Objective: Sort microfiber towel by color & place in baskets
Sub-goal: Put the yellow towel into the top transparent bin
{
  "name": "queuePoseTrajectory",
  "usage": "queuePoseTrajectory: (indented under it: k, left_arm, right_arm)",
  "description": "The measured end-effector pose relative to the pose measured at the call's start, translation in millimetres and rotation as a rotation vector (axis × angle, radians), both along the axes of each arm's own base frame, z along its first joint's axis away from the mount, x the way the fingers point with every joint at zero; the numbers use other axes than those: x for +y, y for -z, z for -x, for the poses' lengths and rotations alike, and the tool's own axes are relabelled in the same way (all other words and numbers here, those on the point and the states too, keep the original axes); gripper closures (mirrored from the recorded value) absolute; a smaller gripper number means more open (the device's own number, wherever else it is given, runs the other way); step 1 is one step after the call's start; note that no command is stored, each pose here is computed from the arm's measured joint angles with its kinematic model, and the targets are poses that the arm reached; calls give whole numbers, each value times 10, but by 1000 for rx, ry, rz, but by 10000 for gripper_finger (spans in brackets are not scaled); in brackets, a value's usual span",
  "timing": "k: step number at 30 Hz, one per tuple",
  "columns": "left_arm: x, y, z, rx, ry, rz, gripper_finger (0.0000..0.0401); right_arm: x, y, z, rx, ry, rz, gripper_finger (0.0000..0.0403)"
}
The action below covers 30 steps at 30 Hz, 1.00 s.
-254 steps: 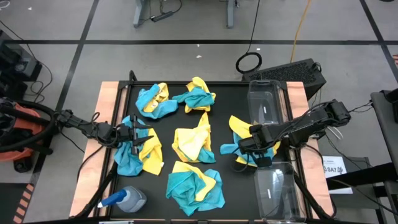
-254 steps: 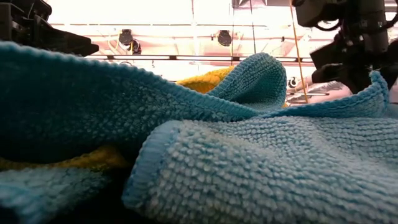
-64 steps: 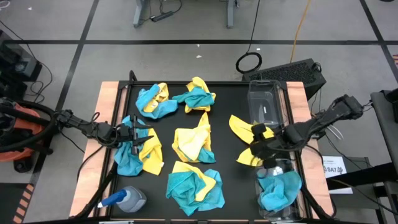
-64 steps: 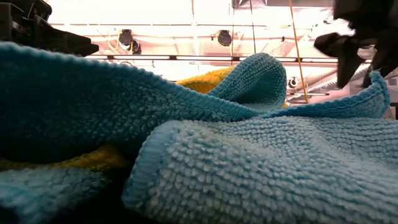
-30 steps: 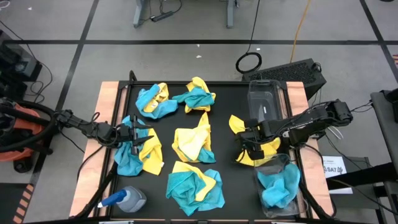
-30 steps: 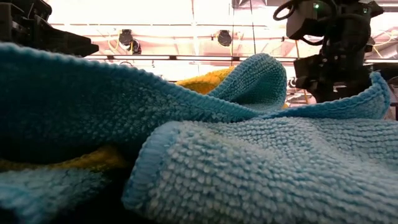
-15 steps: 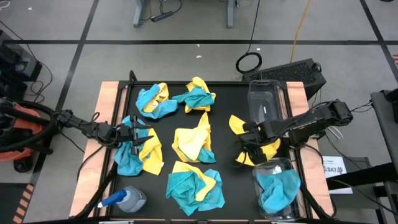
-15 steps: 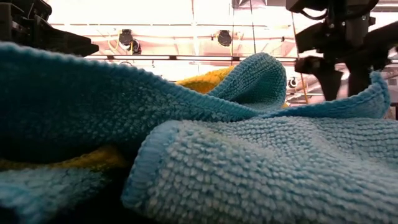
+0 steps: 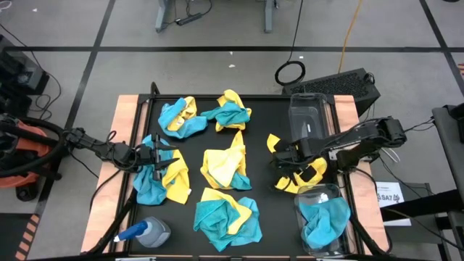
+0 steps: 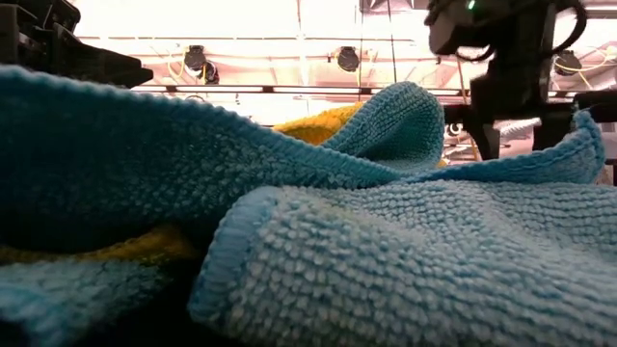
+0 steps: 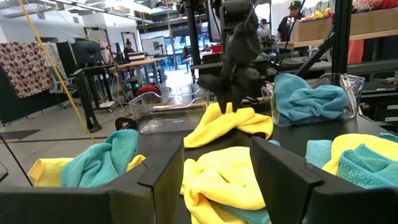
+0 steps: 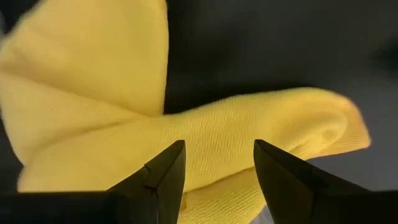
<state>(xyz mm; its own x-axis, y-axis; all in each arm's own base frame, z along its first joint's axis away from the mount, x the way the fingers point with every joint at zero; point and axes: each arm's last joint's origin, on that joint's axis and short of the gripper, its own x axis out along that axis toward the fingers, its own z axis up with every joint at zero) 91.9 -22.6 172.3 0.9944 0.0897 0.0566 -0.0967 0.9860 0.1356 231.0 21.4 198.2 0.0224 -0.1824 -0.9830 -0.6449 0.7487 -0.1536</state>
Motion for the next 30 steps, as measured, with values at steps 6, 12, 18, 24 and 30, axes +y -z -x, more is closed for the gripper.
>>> queuePoseTrajectory:
  k: [6, 12, 18, 24, 30]
  left_arm:
    - [0, -1, 0, 0, 0, 0, 209]
    - [0, -1, 0, 0, 0, 0, 209]
    - [0, -1, 0, 0, 0, 0, 209]
    - [0, -1, 0, 0, 0, 0, 209]
    - [0, -1, 0, 0, 0, 0, 209]
  right_arm:
    - [-86, 244, -67, 157, -1, 11, 220]
    - [-161, 466, -134, 257, -4, 16, 220]
    - [-204, 637, -211, 285, -15, 18, 256]
    - [-204, 673, -217, 302, -20, 21, 358]
    - [-195, 550, -177, 253, 44, 2, 387]
